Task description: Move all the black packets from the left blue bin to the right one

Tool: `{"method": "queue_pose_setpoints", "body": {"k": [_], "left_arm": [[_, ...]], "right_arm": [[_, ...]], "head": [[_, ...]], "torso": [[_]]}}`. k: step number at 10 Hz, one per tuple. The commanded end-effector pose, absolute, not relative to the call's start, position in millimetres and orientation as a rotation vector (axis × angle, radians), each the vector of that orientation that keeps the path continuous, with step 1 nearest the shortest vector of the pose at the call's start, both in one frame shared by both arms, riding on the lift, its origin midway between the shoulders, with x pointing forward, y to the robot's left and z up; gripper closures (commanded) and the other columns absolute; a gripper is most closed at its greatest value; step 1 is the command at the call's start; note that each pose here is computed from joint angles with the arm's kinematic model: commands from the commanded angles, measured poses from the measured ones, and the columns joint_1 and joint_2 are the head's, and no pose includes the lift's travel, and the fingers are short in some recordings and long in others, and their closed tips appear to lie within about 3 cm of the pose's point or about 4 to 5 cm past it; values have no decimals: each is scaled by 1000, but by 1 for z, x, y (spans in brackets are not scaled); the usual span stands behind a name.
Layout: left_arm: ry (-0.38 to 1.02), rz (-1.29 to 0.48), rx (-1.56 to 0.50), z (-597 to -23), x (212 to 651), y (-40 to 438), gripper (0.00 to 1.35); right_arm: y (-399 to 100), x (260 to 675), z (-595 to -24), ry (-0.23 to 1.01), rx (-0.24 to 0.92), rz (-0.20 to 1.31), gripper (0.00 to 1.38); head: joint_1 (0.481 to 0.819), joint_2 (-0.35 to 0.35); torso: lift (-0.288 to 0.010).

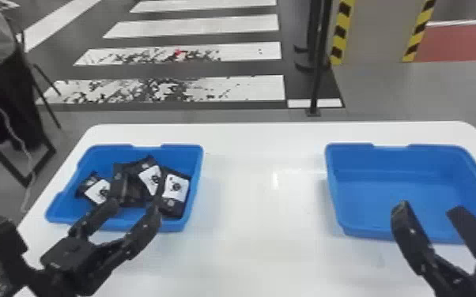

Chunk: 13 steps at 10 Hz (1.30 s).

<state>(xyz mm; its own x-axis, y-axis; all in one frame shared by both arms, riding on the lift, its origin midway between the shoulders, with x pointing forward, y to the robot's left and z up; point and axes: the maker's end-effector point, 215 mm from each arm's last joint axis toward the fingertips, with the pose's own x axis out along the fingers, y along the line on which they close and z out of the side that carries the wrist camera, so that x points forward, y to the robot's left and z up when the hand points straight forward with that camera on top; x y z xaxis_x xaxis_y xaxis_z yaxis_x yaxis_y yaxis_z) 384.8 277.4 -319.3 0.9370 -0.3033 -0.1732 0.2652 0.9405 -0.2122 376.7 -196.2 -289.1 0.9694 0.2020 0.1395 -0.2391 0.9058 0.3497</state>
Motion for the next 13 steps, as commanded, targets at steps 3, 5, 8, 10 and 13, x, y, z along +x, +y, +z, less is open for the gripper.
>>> {"method": "queue_pose_setpoints", "body": {"k": [3, 5, 8, 10, 13], "left_arm": [[250, -272, -170, -329, 418, 290, 163], [288, -236, -160, -337, 431, 303, 163], [450, -205, -162, -368, 441, 317, 163], [486, -194, -184, -376, 454, 321, 163], [568, -195, -187, -374, 474, 317, 163]], "right_arm": [[-195, 377, -289, -100, 377, 230, 117], [-196, 377, -289, -100, 378, 229, 117], [-196, 377, -289, -101, 380, 228, 117], [-196, 377, -289, -101, 384, 230, 117], [-196, 376, -290, -98, 385, 230, 117]], "head": [[695, 130], [695, 137], [695, 159], [695, 168], [695, 170]], "torso": [[-185], [-185], [-185], [-185], [-185]]}}
